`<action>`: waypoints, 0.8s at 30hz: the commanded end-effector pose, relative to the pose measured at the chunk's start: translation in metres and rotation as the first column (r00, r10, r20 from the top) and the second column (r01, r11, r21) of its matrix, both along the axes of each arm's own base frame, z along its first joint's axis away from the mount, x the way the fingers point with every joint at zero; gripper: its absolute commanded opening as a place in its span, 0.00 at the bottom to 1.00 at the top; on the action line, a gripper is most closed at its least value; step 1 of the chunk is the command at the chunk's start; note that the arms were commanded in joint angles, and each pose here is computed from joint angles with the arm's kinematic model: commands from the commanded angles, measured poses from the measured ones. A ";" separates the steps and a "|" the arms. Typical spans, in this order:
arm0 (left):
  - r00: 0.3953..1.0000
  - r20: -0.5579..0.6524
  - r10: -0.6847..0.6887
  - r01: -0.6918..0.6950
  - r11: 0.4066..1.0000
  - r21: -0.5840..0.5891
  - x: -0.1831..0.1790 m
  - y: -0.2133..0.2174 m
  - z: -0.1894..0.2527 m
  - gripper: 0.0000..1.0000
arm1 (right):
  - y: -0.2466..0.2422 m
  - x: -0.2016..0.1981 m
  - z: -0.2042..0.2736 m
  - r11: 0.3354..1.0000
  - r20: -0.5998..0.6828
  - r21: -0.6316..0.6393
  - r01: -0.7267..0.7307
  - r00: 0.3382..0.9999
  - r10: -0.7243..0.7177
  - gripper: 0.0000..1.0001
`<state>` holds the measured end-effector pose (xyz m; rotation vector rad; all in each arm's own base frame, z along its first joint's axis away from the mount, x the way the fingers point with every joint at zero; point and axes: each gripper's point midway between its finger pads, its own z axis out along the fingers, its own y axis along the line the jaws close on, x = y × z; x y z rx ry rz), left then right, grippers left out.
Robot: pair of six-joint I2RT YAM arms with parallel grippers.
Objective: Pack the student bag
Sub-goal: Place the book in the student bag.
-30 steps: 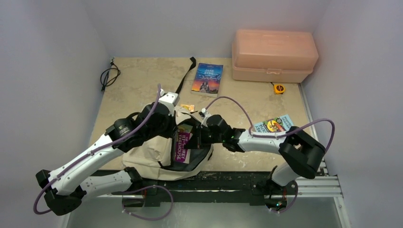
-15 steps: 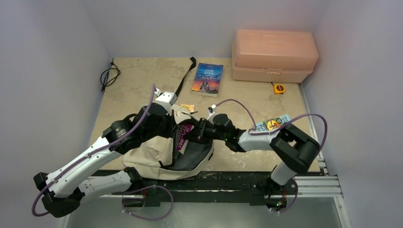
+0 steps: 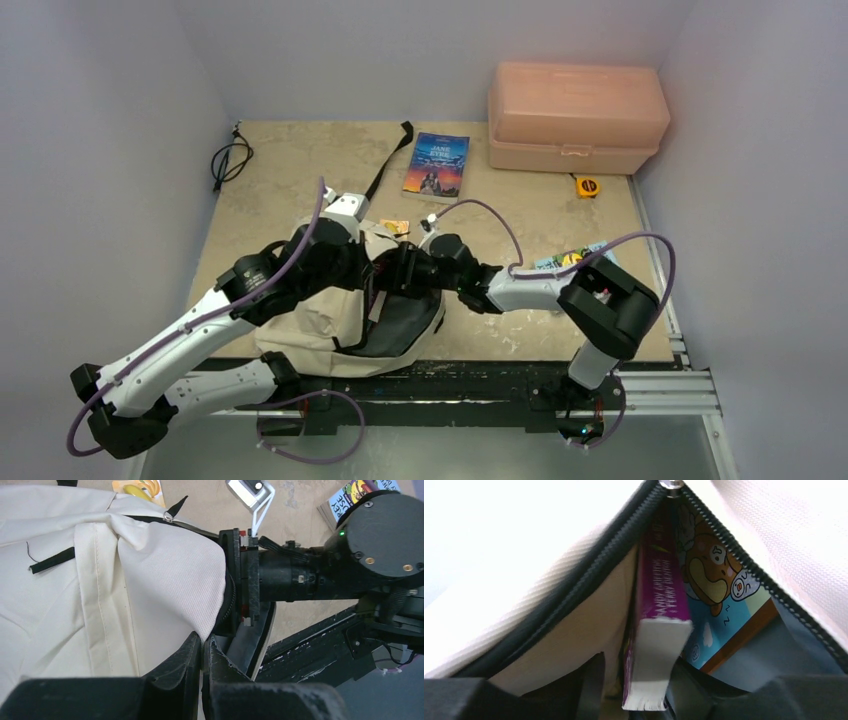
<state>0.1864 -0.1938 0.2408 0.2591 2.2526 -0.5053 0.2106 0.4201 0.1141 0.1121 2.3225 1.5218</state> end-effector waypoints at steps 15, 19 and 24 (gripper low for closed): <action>0.997 0.070 0.018 -0.017 1.000 -0.023 0.010 0.001 0.012 0.00 | -0.003 -0.009 0.011 0.943 0.177 -0.321 -0.087 0.973 0.150 0.75; 0.998 0.068 0.019 -0.017 0.999 -0.031 0.007 0.002 0.012 0.00 | -0.032 -0.019 0.005 0.947 0.163 -0.321 -0.026 0.983 0.083 0.82; 0.998 0.069 0.012 -0.009 0.999 -0.036 0.007 0.001 0.014 0.00 | -0.018 -0.016 0.018 0.962 0.199 -0.270 -0.031 0.976 0.088 0.82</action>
